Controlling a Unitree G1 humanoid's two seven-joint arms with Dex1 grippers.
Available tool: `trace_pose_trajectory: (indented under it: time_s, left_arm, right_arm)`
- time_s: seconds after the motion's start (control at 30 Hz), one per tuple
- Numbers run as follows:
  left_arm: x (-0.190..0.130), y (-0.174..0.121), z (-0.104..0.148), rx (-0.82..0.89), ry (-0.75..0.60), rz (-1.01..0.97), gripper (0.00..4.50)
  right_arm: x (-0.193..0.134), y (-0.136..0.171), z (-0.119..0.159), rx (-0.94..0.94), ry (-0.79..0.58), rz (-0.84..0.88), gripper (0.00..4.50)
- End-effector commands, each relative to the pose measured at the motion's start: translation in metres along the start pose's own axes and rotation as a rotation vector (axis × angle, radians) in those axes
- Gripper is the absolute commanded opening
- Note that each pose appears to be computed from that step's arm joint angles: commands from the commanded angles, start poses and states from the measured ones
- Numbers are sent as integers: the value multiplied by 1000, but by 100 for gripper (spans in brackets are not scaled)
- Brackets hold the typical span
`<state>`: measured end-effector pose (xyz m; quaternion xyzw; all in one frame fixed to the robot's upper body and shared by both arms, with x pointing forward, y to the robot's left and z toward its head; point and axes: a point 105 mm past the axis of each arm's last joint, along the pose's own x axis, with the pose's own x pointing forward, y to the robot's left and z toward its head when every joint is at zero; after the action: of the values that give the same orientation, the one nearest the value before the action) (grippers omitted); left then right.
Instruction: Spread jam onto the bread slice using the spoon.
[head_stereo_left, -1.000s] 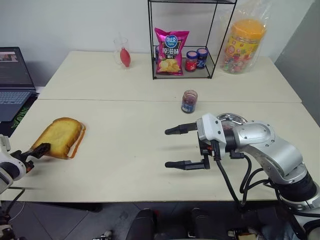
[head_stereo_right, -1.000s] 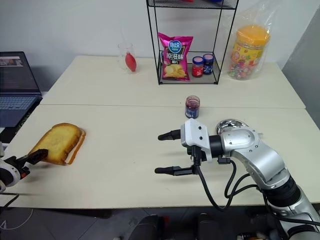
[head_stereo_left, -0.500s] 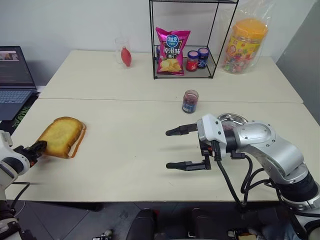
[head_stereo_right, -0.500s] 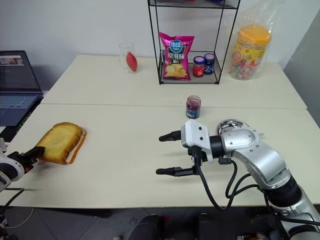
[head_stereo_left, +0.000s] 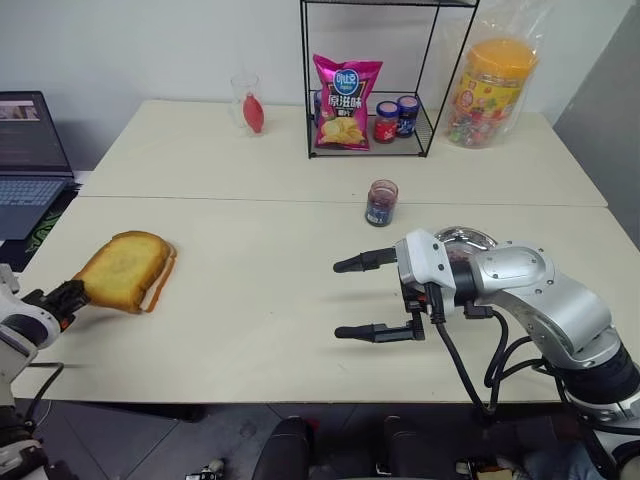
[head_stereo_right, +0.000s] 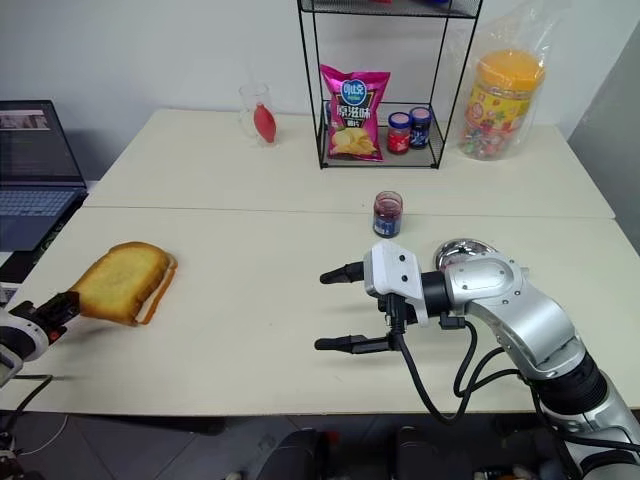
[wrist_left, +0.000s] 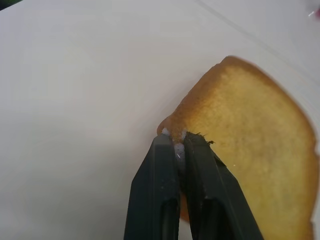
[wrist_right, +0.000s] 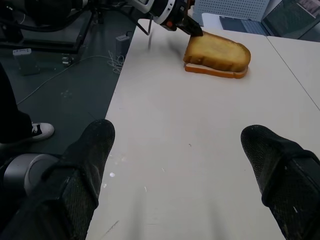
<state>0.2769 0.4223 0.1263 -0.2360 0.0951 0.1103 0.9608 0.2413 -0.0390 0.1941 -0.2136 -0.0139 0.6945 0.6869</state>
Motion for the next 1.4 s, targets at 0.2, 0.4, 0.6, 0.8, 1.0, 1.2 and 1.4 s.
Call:
trace_pose_trajectory:
  time_s: [0.2,0.4,0.6,0.8,1.0,1.2,1.4]
  left_arm:
    - [-19,-84,21,-69,-74,-342,3]
    - [-24,-157,4,-140,-20,-583,3]
    - [-29,-224,-48,-212,142,-749,3]
    - [-26,-223,-113,-196,285,-661,3]
    - [-21,-214,-148,-134,329,-580,3]
    - [-28,-216,-165,-25,354,-560,3]
    - [-27,-208,-170,-25,353,-511,71]
  right_arm:
    - [-7,5,8,-36,-19,4,450]
    - [-18,8,0,-14,18,-12,450]
    - [-44,11,-14,41,108,-70,450]
    - [-56,19,-23,85,155,-117,450]
    - [-57,25,-28,105,174,-137,450]
    - [-57,26,-32,114,177,-156,450]
    - [-59,22,-34,114,178,-182,450]
